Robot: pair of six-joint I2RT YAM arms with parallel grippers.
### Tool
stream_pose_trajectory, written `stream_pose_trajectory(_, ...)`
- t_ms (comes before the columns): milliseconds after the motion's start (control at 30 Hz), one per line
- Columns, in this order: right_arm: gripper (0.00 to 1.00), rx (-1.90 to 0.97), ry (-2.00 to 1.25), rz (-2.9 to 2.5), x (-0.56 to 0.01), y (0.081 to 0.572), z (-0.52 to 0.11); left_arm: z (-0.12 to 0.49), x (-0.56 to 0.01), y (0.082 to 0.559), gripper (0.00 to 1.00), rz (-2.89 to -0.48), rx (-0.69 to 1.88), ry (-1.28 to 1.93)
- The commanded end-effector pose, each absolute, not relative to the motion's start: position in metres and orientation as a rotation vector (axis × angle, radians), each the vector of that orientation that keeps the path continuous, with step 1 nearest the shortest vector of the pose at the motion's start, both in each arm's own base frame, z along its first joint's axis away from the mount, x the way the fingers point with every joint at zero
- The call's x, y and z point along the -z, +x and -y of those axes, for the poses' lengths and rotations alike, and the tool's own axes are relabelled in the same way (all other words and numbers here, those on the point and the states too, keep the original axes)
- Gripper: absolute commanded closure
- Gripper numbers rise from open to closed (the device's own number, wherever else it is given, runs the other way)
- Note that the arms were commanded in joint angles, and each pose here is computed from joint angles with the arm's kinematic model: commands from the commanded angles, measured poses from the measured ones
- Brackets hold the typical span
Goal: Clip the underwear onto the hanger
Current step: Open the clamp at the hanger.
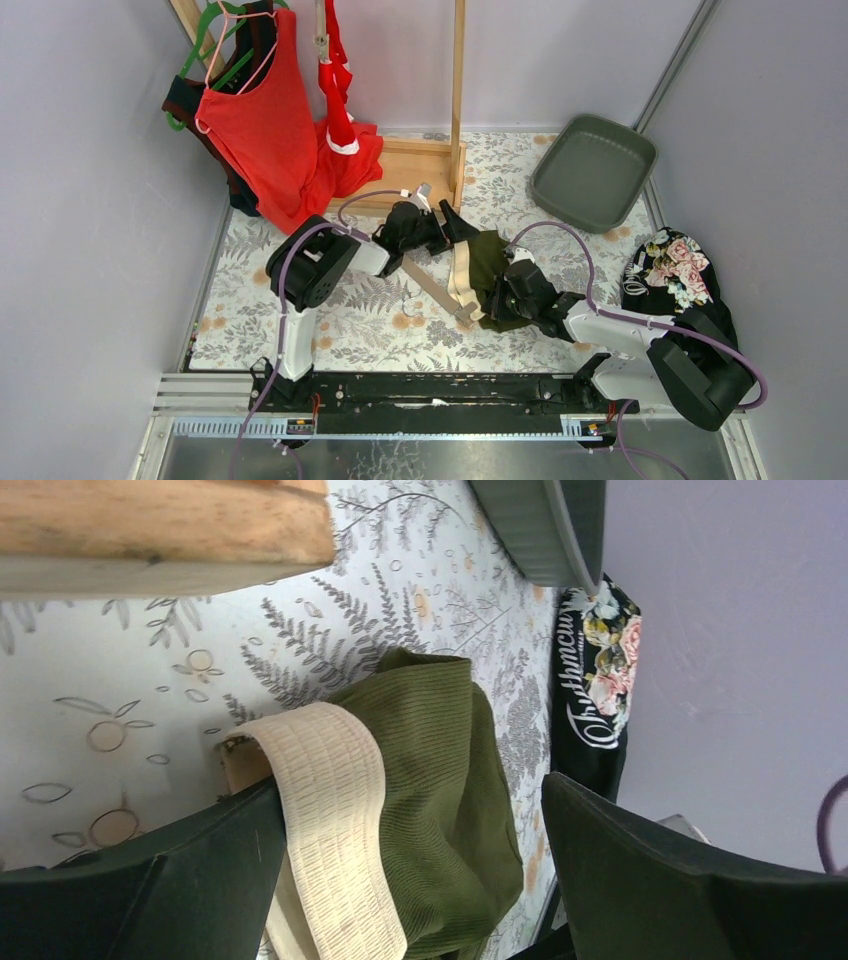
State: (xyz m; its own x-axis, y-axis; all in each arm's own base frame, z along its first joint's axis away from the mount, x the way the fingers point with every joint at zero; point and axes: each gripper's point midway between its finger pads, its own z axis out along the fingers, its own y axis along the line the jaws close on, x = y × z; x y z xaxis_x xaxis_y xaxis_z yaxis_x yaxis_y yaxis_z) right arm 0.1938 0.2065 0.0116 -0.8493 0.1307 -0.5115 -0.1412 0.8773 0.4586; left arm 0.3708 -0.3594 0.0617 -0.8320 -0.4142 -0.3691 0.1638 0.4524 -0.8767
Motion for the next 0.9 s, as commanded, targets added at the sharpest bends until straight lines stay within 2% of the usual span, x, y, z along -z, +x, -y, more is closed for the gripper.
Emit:
stream_pose_trajectory(0,1.0,-0.534,-0.04,-2.701,0.025,0.151,-0.179,0.371,-0.084,0.368,0.1,-2.032,1.533,-0.157)
stream_pose_trajectory(367,1.0,-0.536,-0.045,-2.717,0.028,0.142,-0.18,0.383,-0.109,0.367,0.09,-1.873,1.733,-0.16)
stream_pose_trajectory(867,1.0,-0.54,-0.015,-2.738,0.032,0.12,-0.177,0.391,-0.146,0.397,0.09,-1.773,1.672,-0.164)
